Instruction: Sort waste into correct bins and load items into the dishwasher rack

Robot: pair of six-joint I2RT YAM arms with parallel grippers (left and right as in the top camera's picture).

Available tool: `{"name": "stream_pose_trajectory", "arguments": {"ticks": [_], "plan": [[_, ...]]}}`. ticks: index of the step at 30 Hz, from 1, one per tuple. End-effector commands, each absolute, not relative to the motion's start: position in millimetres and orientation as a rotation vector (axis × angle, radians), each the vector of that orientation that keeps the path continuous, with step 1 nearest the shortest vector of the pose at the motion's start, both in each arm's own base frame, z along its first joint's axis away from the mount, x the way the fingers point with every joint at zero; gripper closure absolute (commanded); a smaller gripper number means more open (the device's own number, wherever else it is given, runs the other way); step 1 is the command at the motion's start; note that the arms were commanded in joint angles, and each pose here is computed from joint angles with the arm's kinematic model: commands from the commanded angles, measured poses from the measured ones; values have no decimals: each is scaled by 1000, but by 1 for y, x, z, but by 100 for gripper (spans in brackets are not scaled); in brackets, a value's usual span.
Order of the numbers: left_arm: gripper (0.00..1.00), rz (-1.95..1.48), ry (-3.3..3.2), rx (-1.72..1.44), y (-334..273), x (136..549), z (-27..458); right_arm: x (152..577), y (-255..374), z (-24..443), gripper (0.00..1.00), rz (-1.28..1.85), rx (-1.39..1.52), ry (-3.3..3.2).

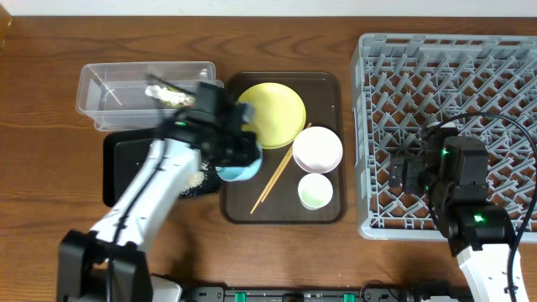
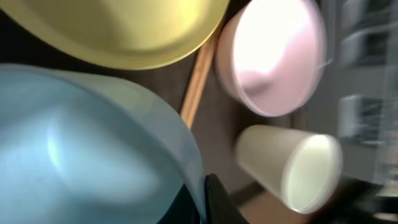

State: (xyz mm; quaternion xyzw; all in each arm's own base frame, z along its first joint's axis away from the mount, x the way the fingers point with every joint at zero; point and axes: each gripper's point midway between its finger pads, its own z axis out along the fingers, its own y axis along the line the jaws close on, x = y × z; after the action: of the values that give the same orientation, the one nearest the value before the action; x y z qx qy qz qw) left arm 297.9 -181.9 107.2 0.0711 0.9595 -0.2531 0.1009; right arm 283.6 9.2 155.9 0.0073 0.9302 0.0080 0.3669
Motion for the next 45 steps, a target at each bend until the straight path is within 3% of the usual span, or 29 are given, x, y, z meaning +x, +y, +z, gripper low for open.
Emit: {"name": "stream_pose_trajectory", "arguments": {"ticks": [1, 10, 13, 15, 18, 26, 31, 45], "plan": [[94, -385, 2856, 303, -173, 303, 82, 287, 14, 165, 1, 38, 17, 2367], [93, -298, 2885, 408, -191, 299, 52, 287, 14, 165, 1, 38, 17, 2368], [83, -300, 2878, 408, -192, 300, 53, 287, 14, 165, 1, 38, 17, 2368], [71, -302, 2877, 408, -192, 300, 53, 287, 14, 165, 1, 38, 17, 2368], [62, -306, 2870, 407, -193, 301, 56, 287, 14, 165, 1, 38, 17, 2368], [51, -434, 2721, 417, -209, 311, 114, 287, 14, 165, 1, 38, 17, 2368], [51, -542, 2667, 475, -228, 302, 131, 287, 14, 165, 1, 39, 17, 2368], [51, -513, 2805, 697, -267, 254, 76, 287, 14, 165, 1, 39, 17, 2368]]}}
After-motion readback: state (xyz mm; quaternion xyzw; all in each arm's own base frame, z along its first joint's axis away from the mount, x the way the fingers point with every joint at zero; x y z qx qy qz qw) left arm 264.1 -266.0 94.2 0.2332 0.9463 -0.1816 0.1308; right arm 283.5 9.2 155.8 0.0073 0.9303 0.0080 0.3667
